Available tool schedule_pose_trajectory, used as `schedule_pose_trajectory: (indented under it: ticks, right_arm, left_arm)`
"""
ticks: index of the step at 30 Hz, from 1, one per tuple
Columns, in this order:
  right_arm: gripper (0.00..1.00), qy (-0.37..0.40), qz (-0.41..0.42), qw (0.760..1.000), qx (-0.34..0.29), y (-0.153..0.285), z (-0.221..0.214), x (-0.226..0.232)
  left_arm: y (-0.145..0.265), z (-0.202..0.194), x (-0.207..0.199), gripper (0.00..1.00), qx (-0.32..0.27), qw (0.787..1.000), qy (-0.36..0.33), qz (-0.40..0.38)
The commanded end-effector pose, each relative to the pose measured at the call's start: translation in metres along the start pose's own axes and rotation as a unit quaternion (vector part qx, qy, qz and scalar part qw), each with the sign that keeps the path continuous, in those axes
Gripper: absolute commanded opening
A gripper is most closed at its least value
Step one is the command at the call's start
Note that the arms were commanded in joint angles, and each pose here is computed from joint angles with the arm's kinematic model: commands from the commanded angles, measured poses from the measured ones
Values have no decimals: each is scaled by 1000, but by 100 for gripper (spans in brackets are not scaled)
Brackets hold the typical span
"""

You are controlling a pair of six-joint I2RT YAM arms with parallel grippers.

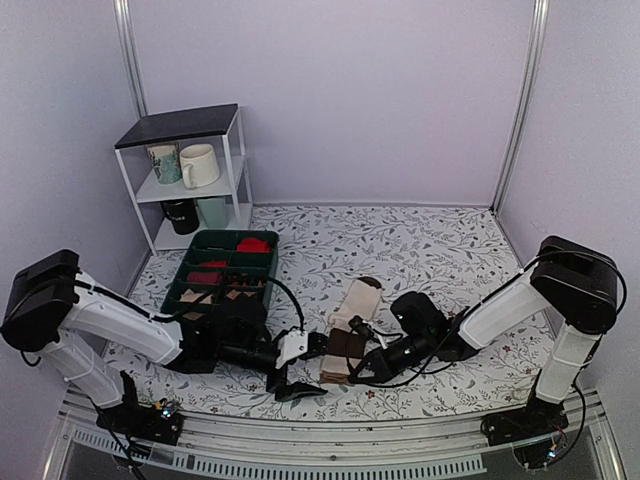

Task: Roll the socks
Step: Pass from the right arm to the left

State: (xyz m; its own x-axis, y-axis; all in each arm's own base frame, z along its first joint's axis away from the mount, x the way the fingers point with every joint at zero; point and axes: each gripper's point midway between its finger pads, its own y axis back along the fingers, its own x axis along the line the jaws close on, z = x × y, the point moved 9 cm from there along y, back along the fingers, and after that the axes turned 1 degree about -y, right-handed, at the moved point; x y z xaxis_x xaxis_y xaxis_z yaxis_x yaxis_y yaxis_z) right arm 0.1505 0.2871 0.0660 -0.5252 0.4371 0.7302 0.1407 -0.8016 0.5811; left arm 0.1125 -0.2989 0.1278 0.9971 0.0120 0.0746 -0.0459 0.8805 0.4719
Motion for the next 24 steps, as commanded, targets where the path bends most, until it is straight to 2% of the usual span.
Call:
schedule_pose_trajectory:
  ticks: [1,9,15,20,24]
  right_arm:
    - [0,-90,-75,989,93,-1,-42,-31]
    - [0,-81,-82,989,92,2,-42,-31]
    - [0,-81,-81,989,94,2,-43,-31]
    - [0,-80,-82,989,95,3,-44,-30]
    - [0,-80,-83,989,96,4,-45,-31]
  left_arm:
    - [-16,-3,-5,83,28,999,-28,-25]
    - [-34,-27,-3,76,72,997,-26,-25]
    - [-28,-25,3,75,27,998,-48,36]
    - [-33,-28,0,63,26,998,-51,17]
    - [-36,-29,-4,61,20,998,-51,-1]
